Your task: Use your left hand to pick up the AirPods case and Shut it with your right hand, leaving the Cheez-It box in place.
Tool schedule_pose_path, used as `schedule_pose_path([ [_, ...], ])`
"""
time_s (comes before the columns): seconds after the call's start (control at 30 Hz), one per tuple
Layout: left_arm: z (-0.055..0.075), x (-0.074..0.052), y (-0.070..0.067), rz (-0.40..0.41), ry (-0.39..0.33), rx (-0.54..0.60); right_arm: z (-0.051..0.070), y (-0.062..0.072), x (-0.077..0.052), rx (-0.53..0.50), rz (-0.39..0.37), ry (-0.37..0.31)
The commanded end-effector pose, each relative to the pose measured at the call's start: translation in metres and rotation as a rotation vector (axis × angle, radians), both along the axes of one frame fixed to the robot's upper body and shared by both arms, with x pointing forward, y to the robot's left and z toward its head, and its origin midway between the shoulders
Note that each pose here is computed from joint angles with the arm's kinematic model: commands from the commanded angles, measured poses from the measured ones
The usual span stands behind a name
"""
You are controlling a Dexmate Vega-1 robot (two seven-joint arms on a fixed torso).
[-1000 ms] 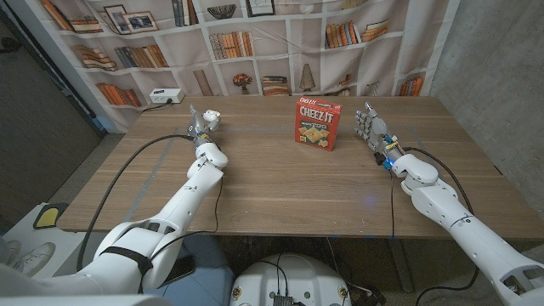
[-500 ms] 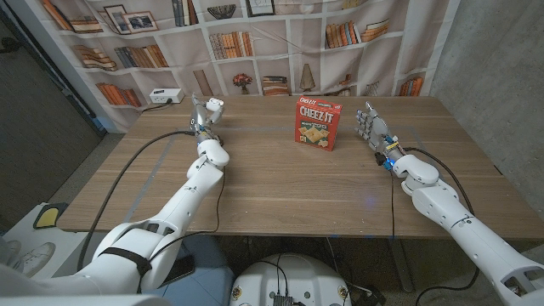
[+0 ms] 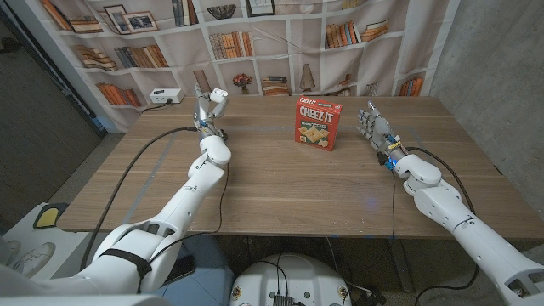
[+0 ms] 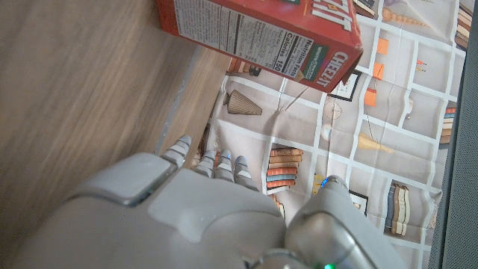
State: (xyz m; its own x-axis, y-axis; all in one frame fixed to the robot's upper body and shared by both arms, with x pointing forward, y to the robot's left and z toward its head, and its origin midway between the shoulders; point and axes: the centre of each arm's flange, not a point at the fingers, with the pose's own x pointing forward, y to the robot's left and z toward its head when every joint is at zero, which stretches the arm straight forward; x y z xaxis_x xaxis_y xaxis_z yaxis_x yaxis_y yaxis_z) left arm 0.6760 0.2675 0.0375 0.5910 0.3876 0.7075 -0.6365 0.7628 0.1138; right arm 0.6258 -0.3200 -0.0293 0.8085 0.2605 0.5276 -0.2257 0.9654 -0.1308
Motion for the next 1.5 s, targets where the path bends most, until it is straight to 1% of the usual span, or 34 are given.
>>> schedule_pose_path([
  [0.03,0.006,-0.004,-0.015,-0.106,-0.043,-0.061,0.001,-0.004,-0.003,0.002,-0.008,-0.006],
  [0.4,0.010,-0.004,-0.029,-0.171,-0.051,-0.043,-0.001,-0.007,-0.007,0.006,-0.016,-0.017],
  [0.47,0.011,-0.006,-0.030,-0.161,-0.063,-0.034,-0.002,-0.008,-0.007,0.016,-0.013,-0.013],
  [0.57,0.013,-0.007,-0.032,-0.172,-0.075,-0.039,-0.002,-0.008,-0.008,0.008,-0.018,-0.018],
  [0.63,0.016,-0.008,-0.033,-0.194,-0.082,-0.034,-0.002,-0.008,-0.008,0.002,-0.018,-0.022],
  [0.67,0.016,-0.009,-0.034,-0.186,-0.091,-0.030,-0.002,-0.008,-0.008,0.006,-0.021,-0.021],
  [0.73,0.019,-0.010,-0.037,-0.206,-0.101,-0.024,-0.001,-0.008,-0.009,0.004,-0.018,-0.025],
  [0.8,0.020,-0.012,-0.039,-0.209,-0.113,-0.019,0.001,-0.008,-0.009,0.003,-0.022,-0.028],
  [0.83,0.021,-0.013,-0.040,-0.225,-0.115,-0.012,0.002,-0.008,-0.010,-0.006,-0.018,-0.034],
  [0.9,0.022,-0.015,-0.042,-0.216,-0.125,-0.009,0.003,-0.008,-0.011,0.005,-0.024,-0.038],
  [0.97,0.022,-0.015,-0.043,-0.239,-0.126,-0.018,0.003,-0.007,-0.011,0.002,-0.022,-0.040],
  [1.0,0.021,-0.016,-0.043,-0.223,-0.131,-0.009,0.003,-0.007,-0.011,-0.003,-0.024,-0.042],
  [1.07,0.021,-0.015,-0.044,-0.268,-0.126,-0.023,0.003,-0.007,-0.011,-0.003,-0.024,-0.043],
  [1.1,0.021,-0.015,-0.046,-0.269,-0.134,-0.039,0.003,-0.008,-0.012,-0.003,-0.027,-0.041],
  [1.17,0.023,-0.017,-0.049,-0.269,-0.130,-0.015,0.004,-0.009,-0.013,-0.003,-0.029,-0.045],
  [1.23,0.024,-0.016,-0.052,-0.291,-0.128,-0.015,0.005,-0.010,-0.015,-0.003,-0.039,-0.048],
  [1.33,0.023,-0.016,-0.054,-0.295,-0.134,-0.013,0.007,-0.014,-0.018,0.000,-0.050,-0.058],
  [1.4,0.023,-0.015,-0.056,-0.327,-0.132,-0.034,0.007,-0.014,-0.020,0.006,-0.048,-0.062],
  [1.43,0.024,-0.016,-0.057,-0.319,-0.132,-0.017,0.009,-0.014,-0.021,0.005,-0.052,-0.059],
  [1.47,0.025,-0.016,-0.058,-0.338,-0.126,-0.015,0.009,-0.014,-0.022,0.003,-0.053,-0.065],
  [1.5,0.025,-0.016,-0.060,-0.351,-0.135,-0.027,0.010,-0.015,-0.023,0.002,-0.050,-0.069],
])
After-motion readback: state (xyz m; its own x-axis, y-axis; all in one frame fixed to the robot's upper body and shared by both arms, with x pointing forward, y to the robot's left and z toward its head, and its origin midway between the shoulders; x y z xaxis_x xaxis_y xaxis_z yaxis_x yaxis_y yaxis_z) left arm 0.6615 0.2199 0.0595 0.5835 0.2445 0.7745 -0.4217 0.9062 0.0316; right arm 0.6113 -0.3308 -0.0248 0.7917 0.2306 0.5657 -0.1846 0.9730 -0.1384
